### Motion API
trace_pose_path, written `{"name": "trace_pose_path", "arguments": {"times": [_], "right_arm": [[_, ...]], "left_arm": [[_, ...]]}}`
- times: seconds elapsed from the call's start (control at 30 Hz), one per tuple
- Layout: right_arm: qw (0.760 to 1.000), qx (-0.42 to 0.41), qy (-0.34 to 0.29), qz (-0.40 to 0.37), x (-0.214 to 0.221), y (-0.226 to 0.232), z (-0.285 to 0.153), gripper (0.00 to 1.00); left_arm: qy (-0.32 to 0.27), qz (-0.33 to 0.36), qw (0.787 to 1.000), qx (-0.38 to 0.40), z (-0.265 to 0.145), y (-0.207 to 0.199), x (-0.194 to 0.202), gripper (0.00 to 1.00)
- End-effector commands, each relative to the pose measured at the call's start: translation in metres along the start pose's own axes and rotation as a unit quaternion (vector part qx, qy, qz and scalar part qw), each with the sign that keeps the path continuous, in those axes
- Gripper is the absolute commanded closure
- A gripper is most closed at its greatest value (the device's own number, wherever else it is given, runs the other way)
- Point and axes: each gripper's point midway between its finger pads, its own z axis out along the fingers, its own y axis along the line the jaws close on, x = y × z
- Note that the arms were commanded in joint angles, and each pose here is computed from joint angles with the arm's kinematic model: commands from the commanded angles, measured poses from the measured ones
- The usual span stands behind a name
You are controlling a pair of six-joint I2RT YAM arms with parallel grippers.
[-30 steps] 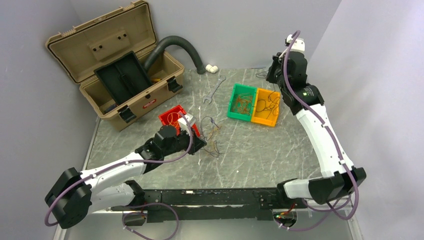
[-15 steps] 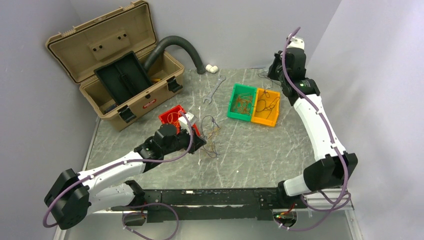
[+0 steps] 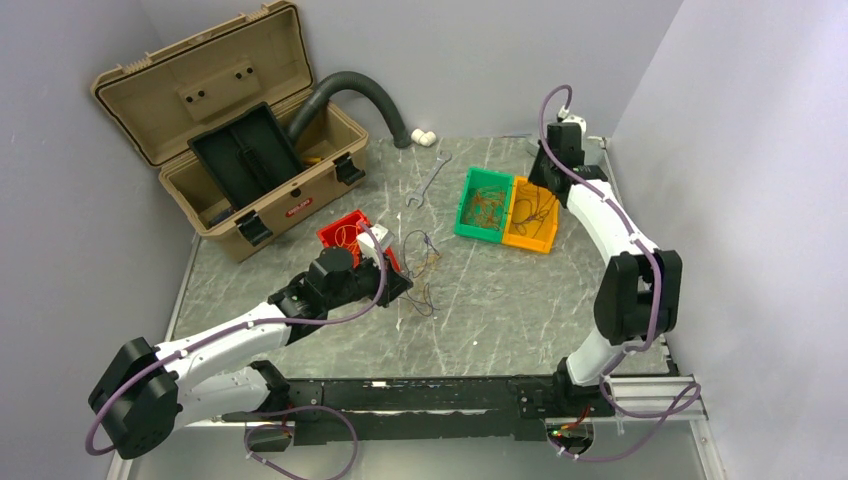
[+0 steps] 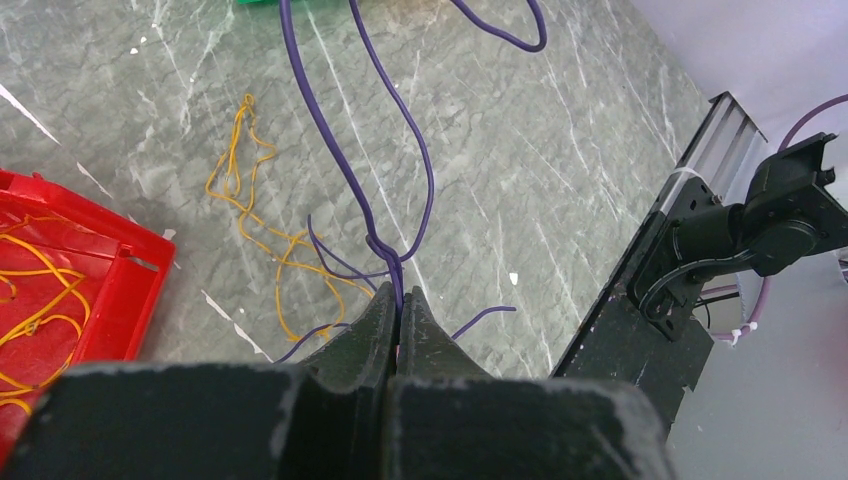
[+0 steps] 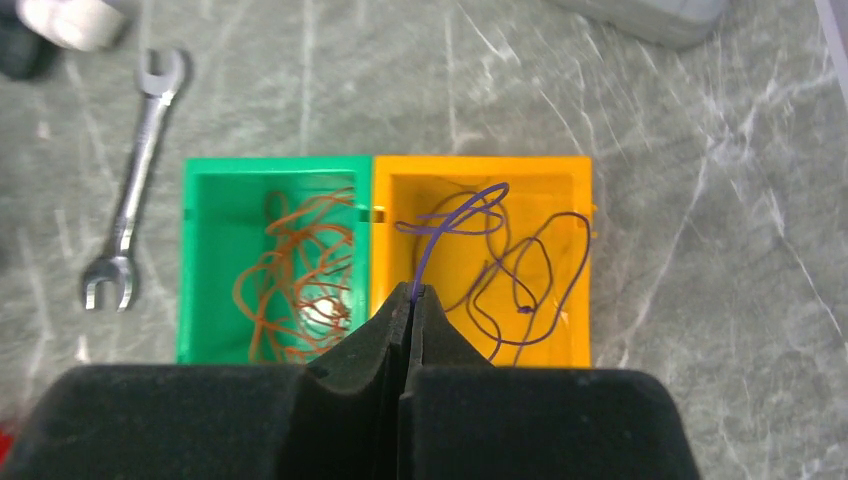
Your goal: Untangle the cables
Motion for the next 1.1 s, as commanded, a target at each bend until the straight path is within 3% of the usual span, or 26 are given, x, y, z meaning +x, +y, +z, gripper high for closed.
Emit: {"name": "trace_pose_path", "arguments": {"times": [0.0, 0.37, 0.57, 0.77, 1.07], "right_arm": [[0.999, 0.027, -0.010, 0.016, -0.003, -0.015, 0.011, 1.00], [0.997, 0.053, 0.048, 0.004, 0.037, -0.028, 0.050, 1.00], [0.996, -0.024, 0.082, -0.009, 0.050, -0.003, 0.088, 1.00], [0.993, -0.077, 0.088, -0.007, 0.042, 0.019, 0.095, 1.00], [0.991, -0.031, 0.129, 0.012, 0.059, -0.009, 0.119, 1.00]], "left_arm": [[-0.035, 0.017, 0.999, 0.009, -0.002, -0.010, -0.026, 1.00], [-0.042, 0.023, 0.999, 0.013, -0.002, -0.015, -0.038, 1.00], [-0.043, 0.025, 0.999, 0.015, -0.002, -0.017, -0.041, 1.00], [-0.047, 0.031, 0.998, 0.007, -0.005, -0.015, -0.045, 1.00], [-0.048, 0.030, 0.998, 0.005, -0.006, -0.014, -0.045, 1.00]]}}
